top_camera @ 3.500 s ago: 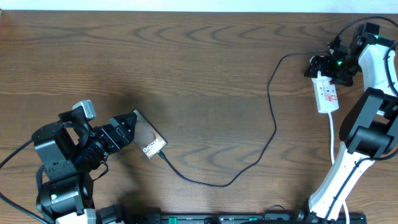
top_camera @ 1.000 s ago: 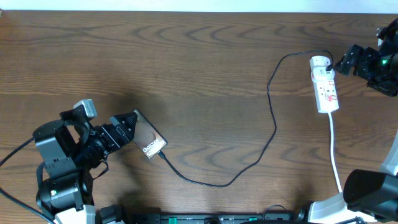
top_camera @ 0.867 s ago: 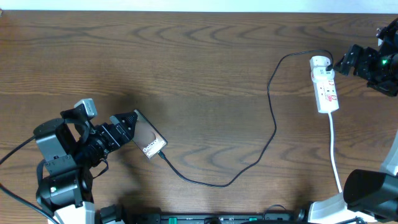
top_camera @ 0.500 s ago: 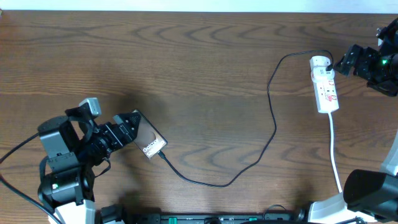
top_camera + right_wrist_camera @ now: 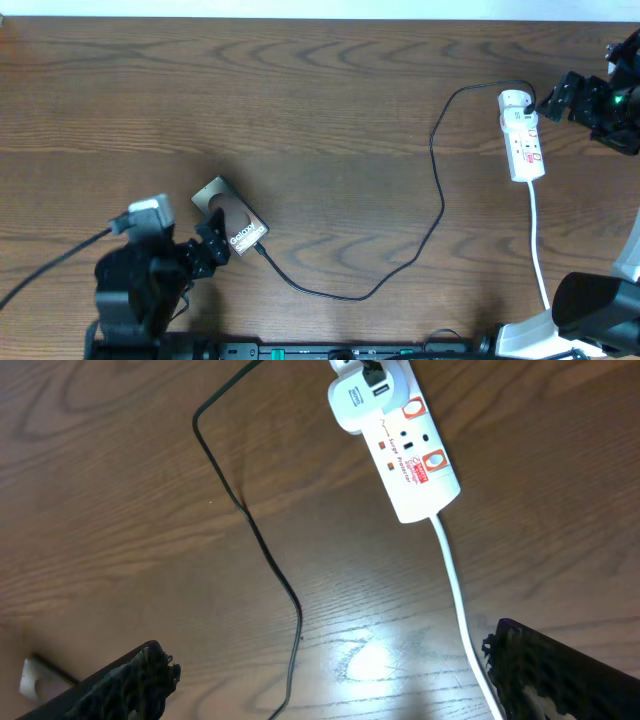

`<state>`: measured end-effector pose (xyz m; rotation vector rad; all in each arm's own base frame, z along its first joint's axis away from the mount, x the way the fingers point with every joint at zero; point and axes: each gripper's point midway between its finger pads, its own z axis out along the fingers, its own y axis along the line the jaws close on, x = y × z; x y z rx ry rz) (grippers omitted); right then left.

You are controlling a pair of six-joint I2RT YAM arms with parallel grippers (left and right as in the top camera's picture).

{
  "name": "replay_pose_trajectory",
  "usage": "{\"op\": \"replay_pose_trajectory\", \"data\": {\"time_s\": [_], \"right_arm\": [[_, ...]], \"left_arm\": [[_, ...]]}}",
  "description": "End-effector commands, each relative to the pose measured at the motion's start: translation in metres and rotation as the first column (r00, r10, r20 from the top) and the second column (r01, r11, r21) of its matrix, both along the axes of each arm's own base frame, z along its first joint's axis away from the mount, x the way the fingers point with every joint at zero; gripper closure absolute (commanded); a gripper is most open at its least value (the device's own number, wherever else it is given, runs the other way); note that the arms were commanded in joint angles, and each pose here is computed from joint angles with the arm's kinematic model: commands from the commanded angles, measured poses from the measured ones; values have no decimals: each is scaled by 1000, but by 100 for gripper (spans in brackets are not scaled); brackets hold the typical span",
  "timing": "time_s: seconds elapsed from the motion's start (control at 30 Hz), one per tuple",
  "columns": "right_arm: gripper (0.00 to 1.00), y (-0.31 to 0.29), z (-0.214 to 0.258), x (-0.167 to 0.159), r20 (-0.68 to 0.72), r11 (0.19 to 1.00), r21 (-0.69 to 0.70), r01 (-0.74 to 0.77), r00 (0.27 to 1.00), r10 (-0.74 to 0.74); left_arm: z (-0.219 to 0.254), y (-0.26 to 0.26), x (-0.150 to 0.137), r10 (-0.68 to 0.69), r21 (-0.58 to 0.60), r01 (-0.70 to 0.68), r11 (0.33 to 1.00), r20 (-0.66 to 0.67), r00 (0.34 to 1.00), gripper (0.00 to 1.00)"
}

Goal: Plug charger to phone and switch on socket

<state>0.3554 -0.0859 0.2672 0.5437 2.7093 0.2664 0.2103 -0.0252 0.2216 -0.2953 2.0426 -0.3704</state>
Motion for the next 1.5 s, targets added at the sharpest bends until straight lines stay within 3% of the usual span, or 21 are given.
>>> {"op": "replay_pose_trajectory", "data": {"time_s": [0.0, 0.2, 0.4, 0.87, 1.03, 1.23, 1.47], "right_arm": [[1, 1, 5, 1, 14, 1000, -2, 8, 1000, -8], [1, 1, 5, 1, 14, 1000, -2, 8, 1000, -8], [1, 1, 5, 1, 14, 1000, -2, 8, 1000, -8], [1, 1, 5, 1, 14, 1000, -2, 8, 1000, -8], [1, 1, 5, 1, 14, 1000, -2, 8, 1000, -8], [1, 1, 5, 1, 14, 1000, -2, 8, 1000, -8], [1, 1, 5, 1, 14, 1000, -2, 8, 1000, -8]], "left_arm": [[-1, 20, 1, 100, 50, -105, 993, 107, 989, 11], [-5, 21, 18, 110, 17, -123, 992, 329, 938, 11], [-27, 21, 30, 111, 2, -124, 992, 425, 898, 11], [-87, 22, 29, 107, 47, -125, 991, 275, 955, 11], [-87, 22, 29, 73, 113, -109, 988, 281, 957, 11], [-86, 10, 28, -103, 325, 3, 946, 290, 952, 11], [-86, 3, 28, -155, 351, 45, 935, 290, 944, 11]]}}
